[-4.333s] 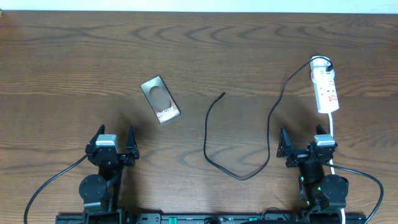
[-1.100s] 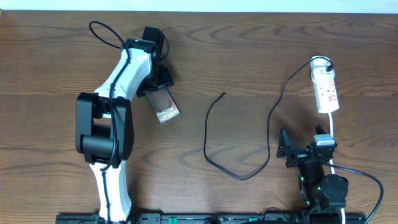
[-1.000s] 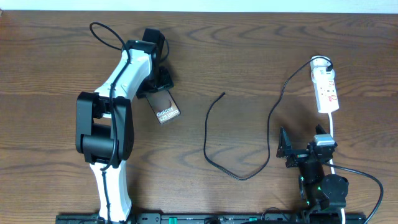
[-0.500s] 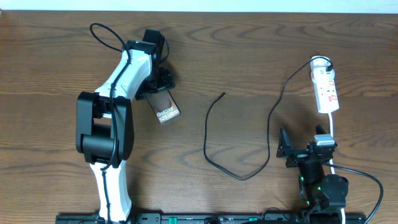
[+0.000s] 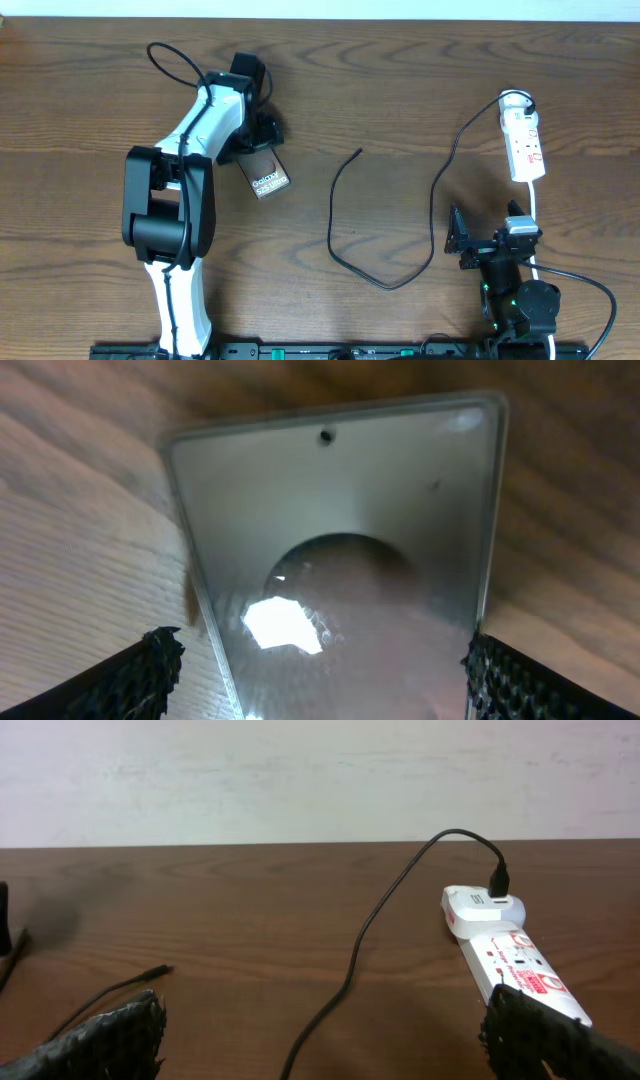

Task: Plug charger to phone and switch on socket
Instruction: 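Close the left gripper on the phone's short end and lift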

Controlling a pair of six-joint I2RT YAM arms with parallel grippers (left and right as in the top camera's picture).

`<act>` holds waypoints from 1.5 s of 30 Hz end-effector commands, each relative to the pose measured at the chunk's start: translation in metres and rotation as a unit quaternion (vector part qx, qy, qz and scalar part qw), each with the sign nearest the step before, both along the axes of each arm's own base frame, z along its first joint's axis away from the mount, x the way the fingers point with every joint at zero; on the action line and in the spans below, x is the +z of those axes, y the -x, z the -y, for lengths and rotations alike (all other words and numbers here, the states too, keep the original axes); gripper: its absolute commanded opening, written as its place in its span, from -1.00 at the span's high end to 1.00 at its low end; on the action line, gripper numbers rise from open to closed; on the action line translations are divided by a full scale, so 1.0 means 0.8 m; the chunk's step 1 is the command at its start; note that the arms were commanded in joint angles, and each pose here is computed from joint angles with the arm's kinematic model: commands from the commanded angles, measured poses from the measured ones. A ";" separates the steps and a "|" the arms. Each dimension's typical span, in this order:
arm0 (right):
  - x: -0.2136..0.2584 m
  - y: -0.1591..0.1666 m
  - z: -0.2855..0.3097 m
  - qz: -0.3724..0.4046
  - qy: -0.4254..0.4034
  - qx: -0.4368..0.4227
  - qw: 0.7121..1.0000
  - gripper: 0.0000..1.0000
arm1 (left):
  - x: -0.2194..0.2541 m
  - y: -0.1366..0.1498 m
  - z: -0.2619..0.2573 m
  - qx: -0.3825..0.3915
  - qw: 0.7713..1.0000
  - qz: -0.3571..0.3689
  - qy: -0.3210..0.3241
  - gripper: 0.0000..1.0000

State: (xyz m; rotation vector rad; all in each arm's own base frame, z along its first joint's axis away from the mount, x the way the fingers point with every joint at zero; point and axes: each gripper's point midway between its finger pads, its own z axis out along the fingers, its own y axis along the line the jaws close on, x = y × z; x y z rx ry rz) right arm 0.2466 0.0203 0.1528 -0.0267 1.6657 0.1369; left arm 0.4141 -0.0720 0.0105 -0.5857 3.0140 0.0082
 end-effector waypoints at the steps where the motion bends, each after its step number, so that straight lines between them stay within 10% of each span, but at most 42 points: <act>1: -0.001 0.000 -0.001 -0.001 0.000 0.002 1.000 -0.99 | -0.021 0.016 -0.007 0.011 1.000 -0.024 -0.009 -0.85; 23: -0.001 0.000 -0.001 -0.001 0.000 0.002 1.000 -0.98 | -0.024 0.033 0.007 0.003 0.998 -0.051 0.028 -0.84; 45: -0.001 0.000 -0.001 -0.001 0.000 0.002 1.000 -0.99 | -0.010 0.021 0.008 -0.027 0.999 -0.029 0.028 -0.33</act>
